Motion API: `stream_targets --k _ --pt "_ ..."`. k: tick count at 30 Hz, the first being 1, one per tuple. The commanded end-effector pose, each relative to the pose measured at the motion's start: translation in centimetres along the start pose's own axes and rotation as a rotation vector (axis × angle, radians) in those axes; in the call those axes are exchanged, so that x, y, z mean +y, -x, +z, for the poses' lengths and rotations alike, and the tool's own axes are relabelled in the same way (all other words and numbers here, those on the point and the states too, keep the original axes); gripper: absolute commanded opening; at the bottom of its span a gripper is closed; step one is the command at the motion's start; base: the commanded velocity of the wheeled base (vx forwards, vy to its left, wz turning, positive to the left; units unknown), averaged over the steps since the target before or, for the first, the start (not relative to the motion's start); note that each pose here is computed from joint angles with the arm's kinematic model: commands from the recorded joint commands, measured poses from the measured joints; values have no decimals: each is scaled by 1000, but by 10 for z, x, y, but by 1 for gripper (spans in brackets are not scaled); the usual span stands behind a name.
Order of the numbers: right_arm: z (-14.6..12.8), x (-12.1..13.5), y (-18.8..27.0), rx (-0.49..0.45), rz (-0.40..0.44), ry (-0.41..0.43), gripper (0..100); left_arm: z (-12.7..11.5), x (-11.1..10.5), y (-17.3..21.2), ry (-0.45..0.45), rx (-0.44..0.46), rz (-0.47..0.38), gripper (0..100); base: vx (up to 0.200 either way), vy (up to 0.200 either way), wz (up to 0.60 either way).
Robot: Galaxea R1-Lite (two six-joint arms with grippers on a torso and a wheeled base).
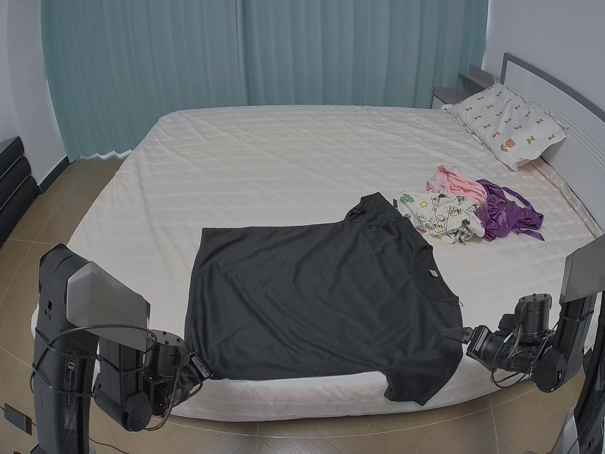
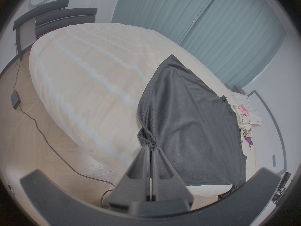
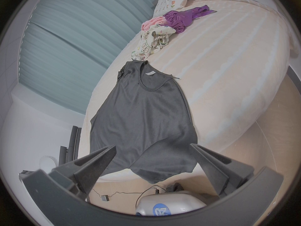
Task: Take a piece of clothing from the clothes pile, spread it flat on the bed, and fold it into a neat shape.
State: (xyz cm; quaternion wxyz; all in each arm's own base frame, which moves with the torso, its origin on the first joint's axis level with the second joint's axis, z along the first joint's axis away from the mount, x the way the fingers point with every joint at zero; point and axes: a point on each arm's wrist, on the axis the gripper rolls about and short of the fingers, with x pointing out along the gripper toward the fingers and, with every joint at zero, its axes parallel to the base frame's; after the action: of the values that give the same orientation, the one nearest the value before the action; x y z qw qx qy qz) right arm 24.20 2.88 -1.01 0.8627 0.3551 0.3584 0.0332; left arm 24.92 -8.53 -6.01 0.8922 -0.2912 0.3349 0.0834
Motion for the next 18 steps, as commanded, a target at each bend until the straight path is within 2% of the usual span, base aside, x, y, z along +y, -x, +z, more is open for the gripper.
stream_targets --k 1,6,10,18 --pt "-1 -8 -18 22 -23 19 100 1 0 1 16 -12 -14 0 0 0 0" --pt "12 -15 -37 -8 -32 25 100 1 1 6 27 -2 -42 0 0 0 0" --pt "14 -18 -48 19 -55 41 100 2 3 9 32 21 -64 0 0 0 0" --pt "24 -19 -64 8 -63 55 100 2 4 8 33 24 -62 0 0 0 0"
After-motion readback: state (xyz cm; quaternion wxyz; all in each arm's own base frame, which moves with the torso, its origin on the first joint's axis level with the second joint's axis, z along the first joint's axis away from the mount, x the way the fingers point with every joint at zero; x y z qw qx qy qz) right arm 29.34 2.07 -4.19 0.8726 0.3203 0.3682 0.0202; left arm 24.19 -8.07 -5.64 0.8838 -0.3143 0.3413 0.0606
